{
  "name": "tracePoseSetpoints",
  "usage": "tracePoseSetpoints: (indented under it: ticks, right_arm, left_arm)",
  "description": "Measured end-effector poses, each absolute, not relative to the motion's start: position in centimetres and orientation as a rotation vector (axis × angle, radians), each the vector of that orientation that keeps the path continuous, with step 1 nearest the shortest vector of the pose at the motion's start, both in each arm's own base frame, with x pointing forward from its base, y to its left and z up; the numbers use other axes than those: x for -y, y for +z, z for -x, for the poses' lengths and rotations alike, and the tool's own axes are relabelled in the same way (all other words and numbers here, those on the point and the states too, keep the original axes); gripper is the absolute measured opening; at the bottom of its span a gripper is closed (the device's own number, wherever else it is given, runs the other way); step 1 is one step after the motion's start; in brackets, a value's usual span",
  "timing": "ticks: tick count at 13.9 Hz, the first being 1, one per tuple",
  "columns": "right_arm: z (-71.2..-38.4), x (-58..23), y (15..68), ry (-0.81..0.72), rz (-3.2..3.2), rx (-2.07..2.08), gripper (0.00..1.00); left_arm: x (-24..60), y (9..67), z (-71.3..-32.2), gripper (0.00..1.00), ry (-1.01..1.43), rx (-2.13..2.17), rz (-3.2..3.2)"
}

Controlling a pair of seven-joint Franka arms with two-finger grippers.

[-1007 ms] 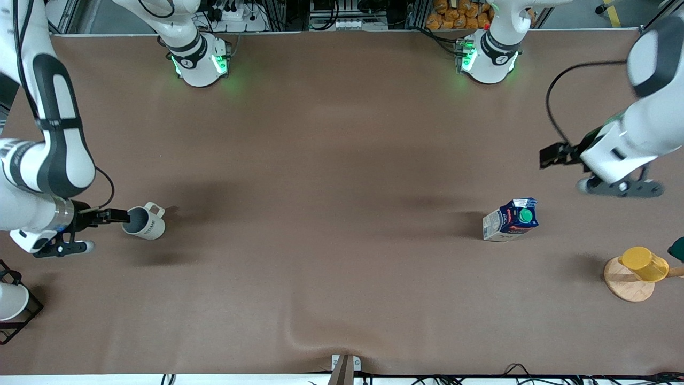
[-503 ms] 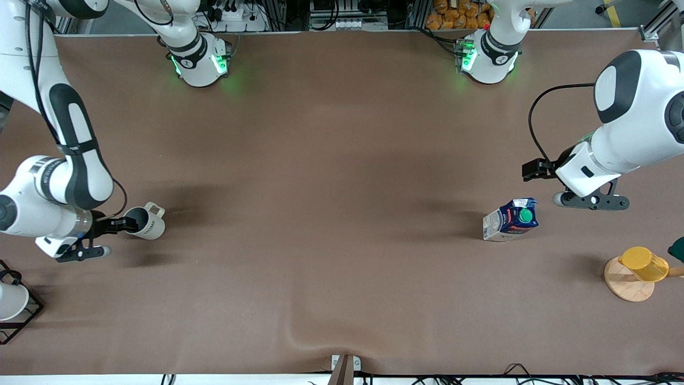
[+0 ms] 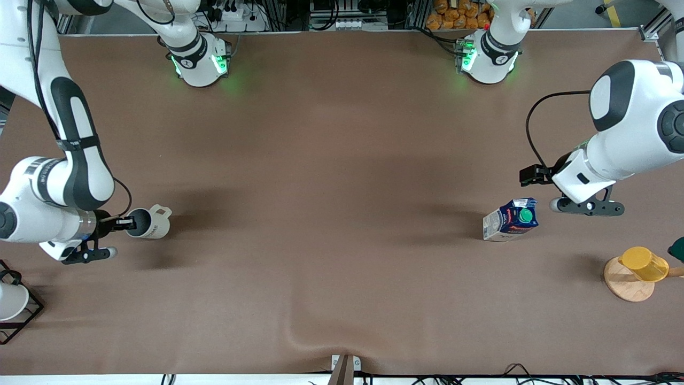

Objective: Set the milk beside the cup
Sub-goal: 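Grasp the white mug with the right gripper while the left gripper reaches the milk, then carry the mug to mid-table with the right gripper while the left gripper grasps the milk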

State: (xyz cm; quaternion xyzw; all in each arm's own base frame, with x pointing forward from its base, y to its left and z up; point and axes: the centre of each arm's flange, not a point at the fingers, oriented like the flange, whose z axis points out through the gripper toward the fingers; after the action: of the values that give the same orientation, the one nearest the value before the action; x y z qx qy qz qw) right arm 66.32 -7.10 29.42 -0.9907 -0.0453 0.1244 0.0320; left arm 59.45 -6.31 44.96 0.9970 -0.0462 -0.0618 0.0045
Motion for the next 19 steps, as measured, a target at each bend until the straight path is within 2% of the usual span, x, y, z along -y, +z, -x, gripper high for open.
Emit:
tracePoseSetpoints:
  ticks: [3,7,11,16,19]
  right_arm:
    - [-67.2,-2.5,34.4,0.448,3.022,-0.067,0.04]
    - [-65.4,-17.7,35.9,0.497,2.964,-0.366,0.04]
    - [-62.8,-29.5,36.6,0.389,2.942,-0.616,0.04]
    - [-57.8,-42.5,32.5,0.282,2.878,-0.832,0.04]
    - [-55.6,-46.5,29.4,0.261,2.871,-0.855,0.04]
  left_arm:
    - [6.7,44.2,-59.9,1.00,-0.178,0.155,-3.122]
    - [7.0,43.6,-60.5,1.00,-0.140,0.154,-3.121]
    - [7.0,41.2,-61.8,1.00,-0.094,0.140,-3.117]
    - [7.0,37.2,-62.6,1.00,-0.146,0.157,-3.133]
    - [7.0,35.6,-62.9,1.00,-0.158,0.157,-3.130]
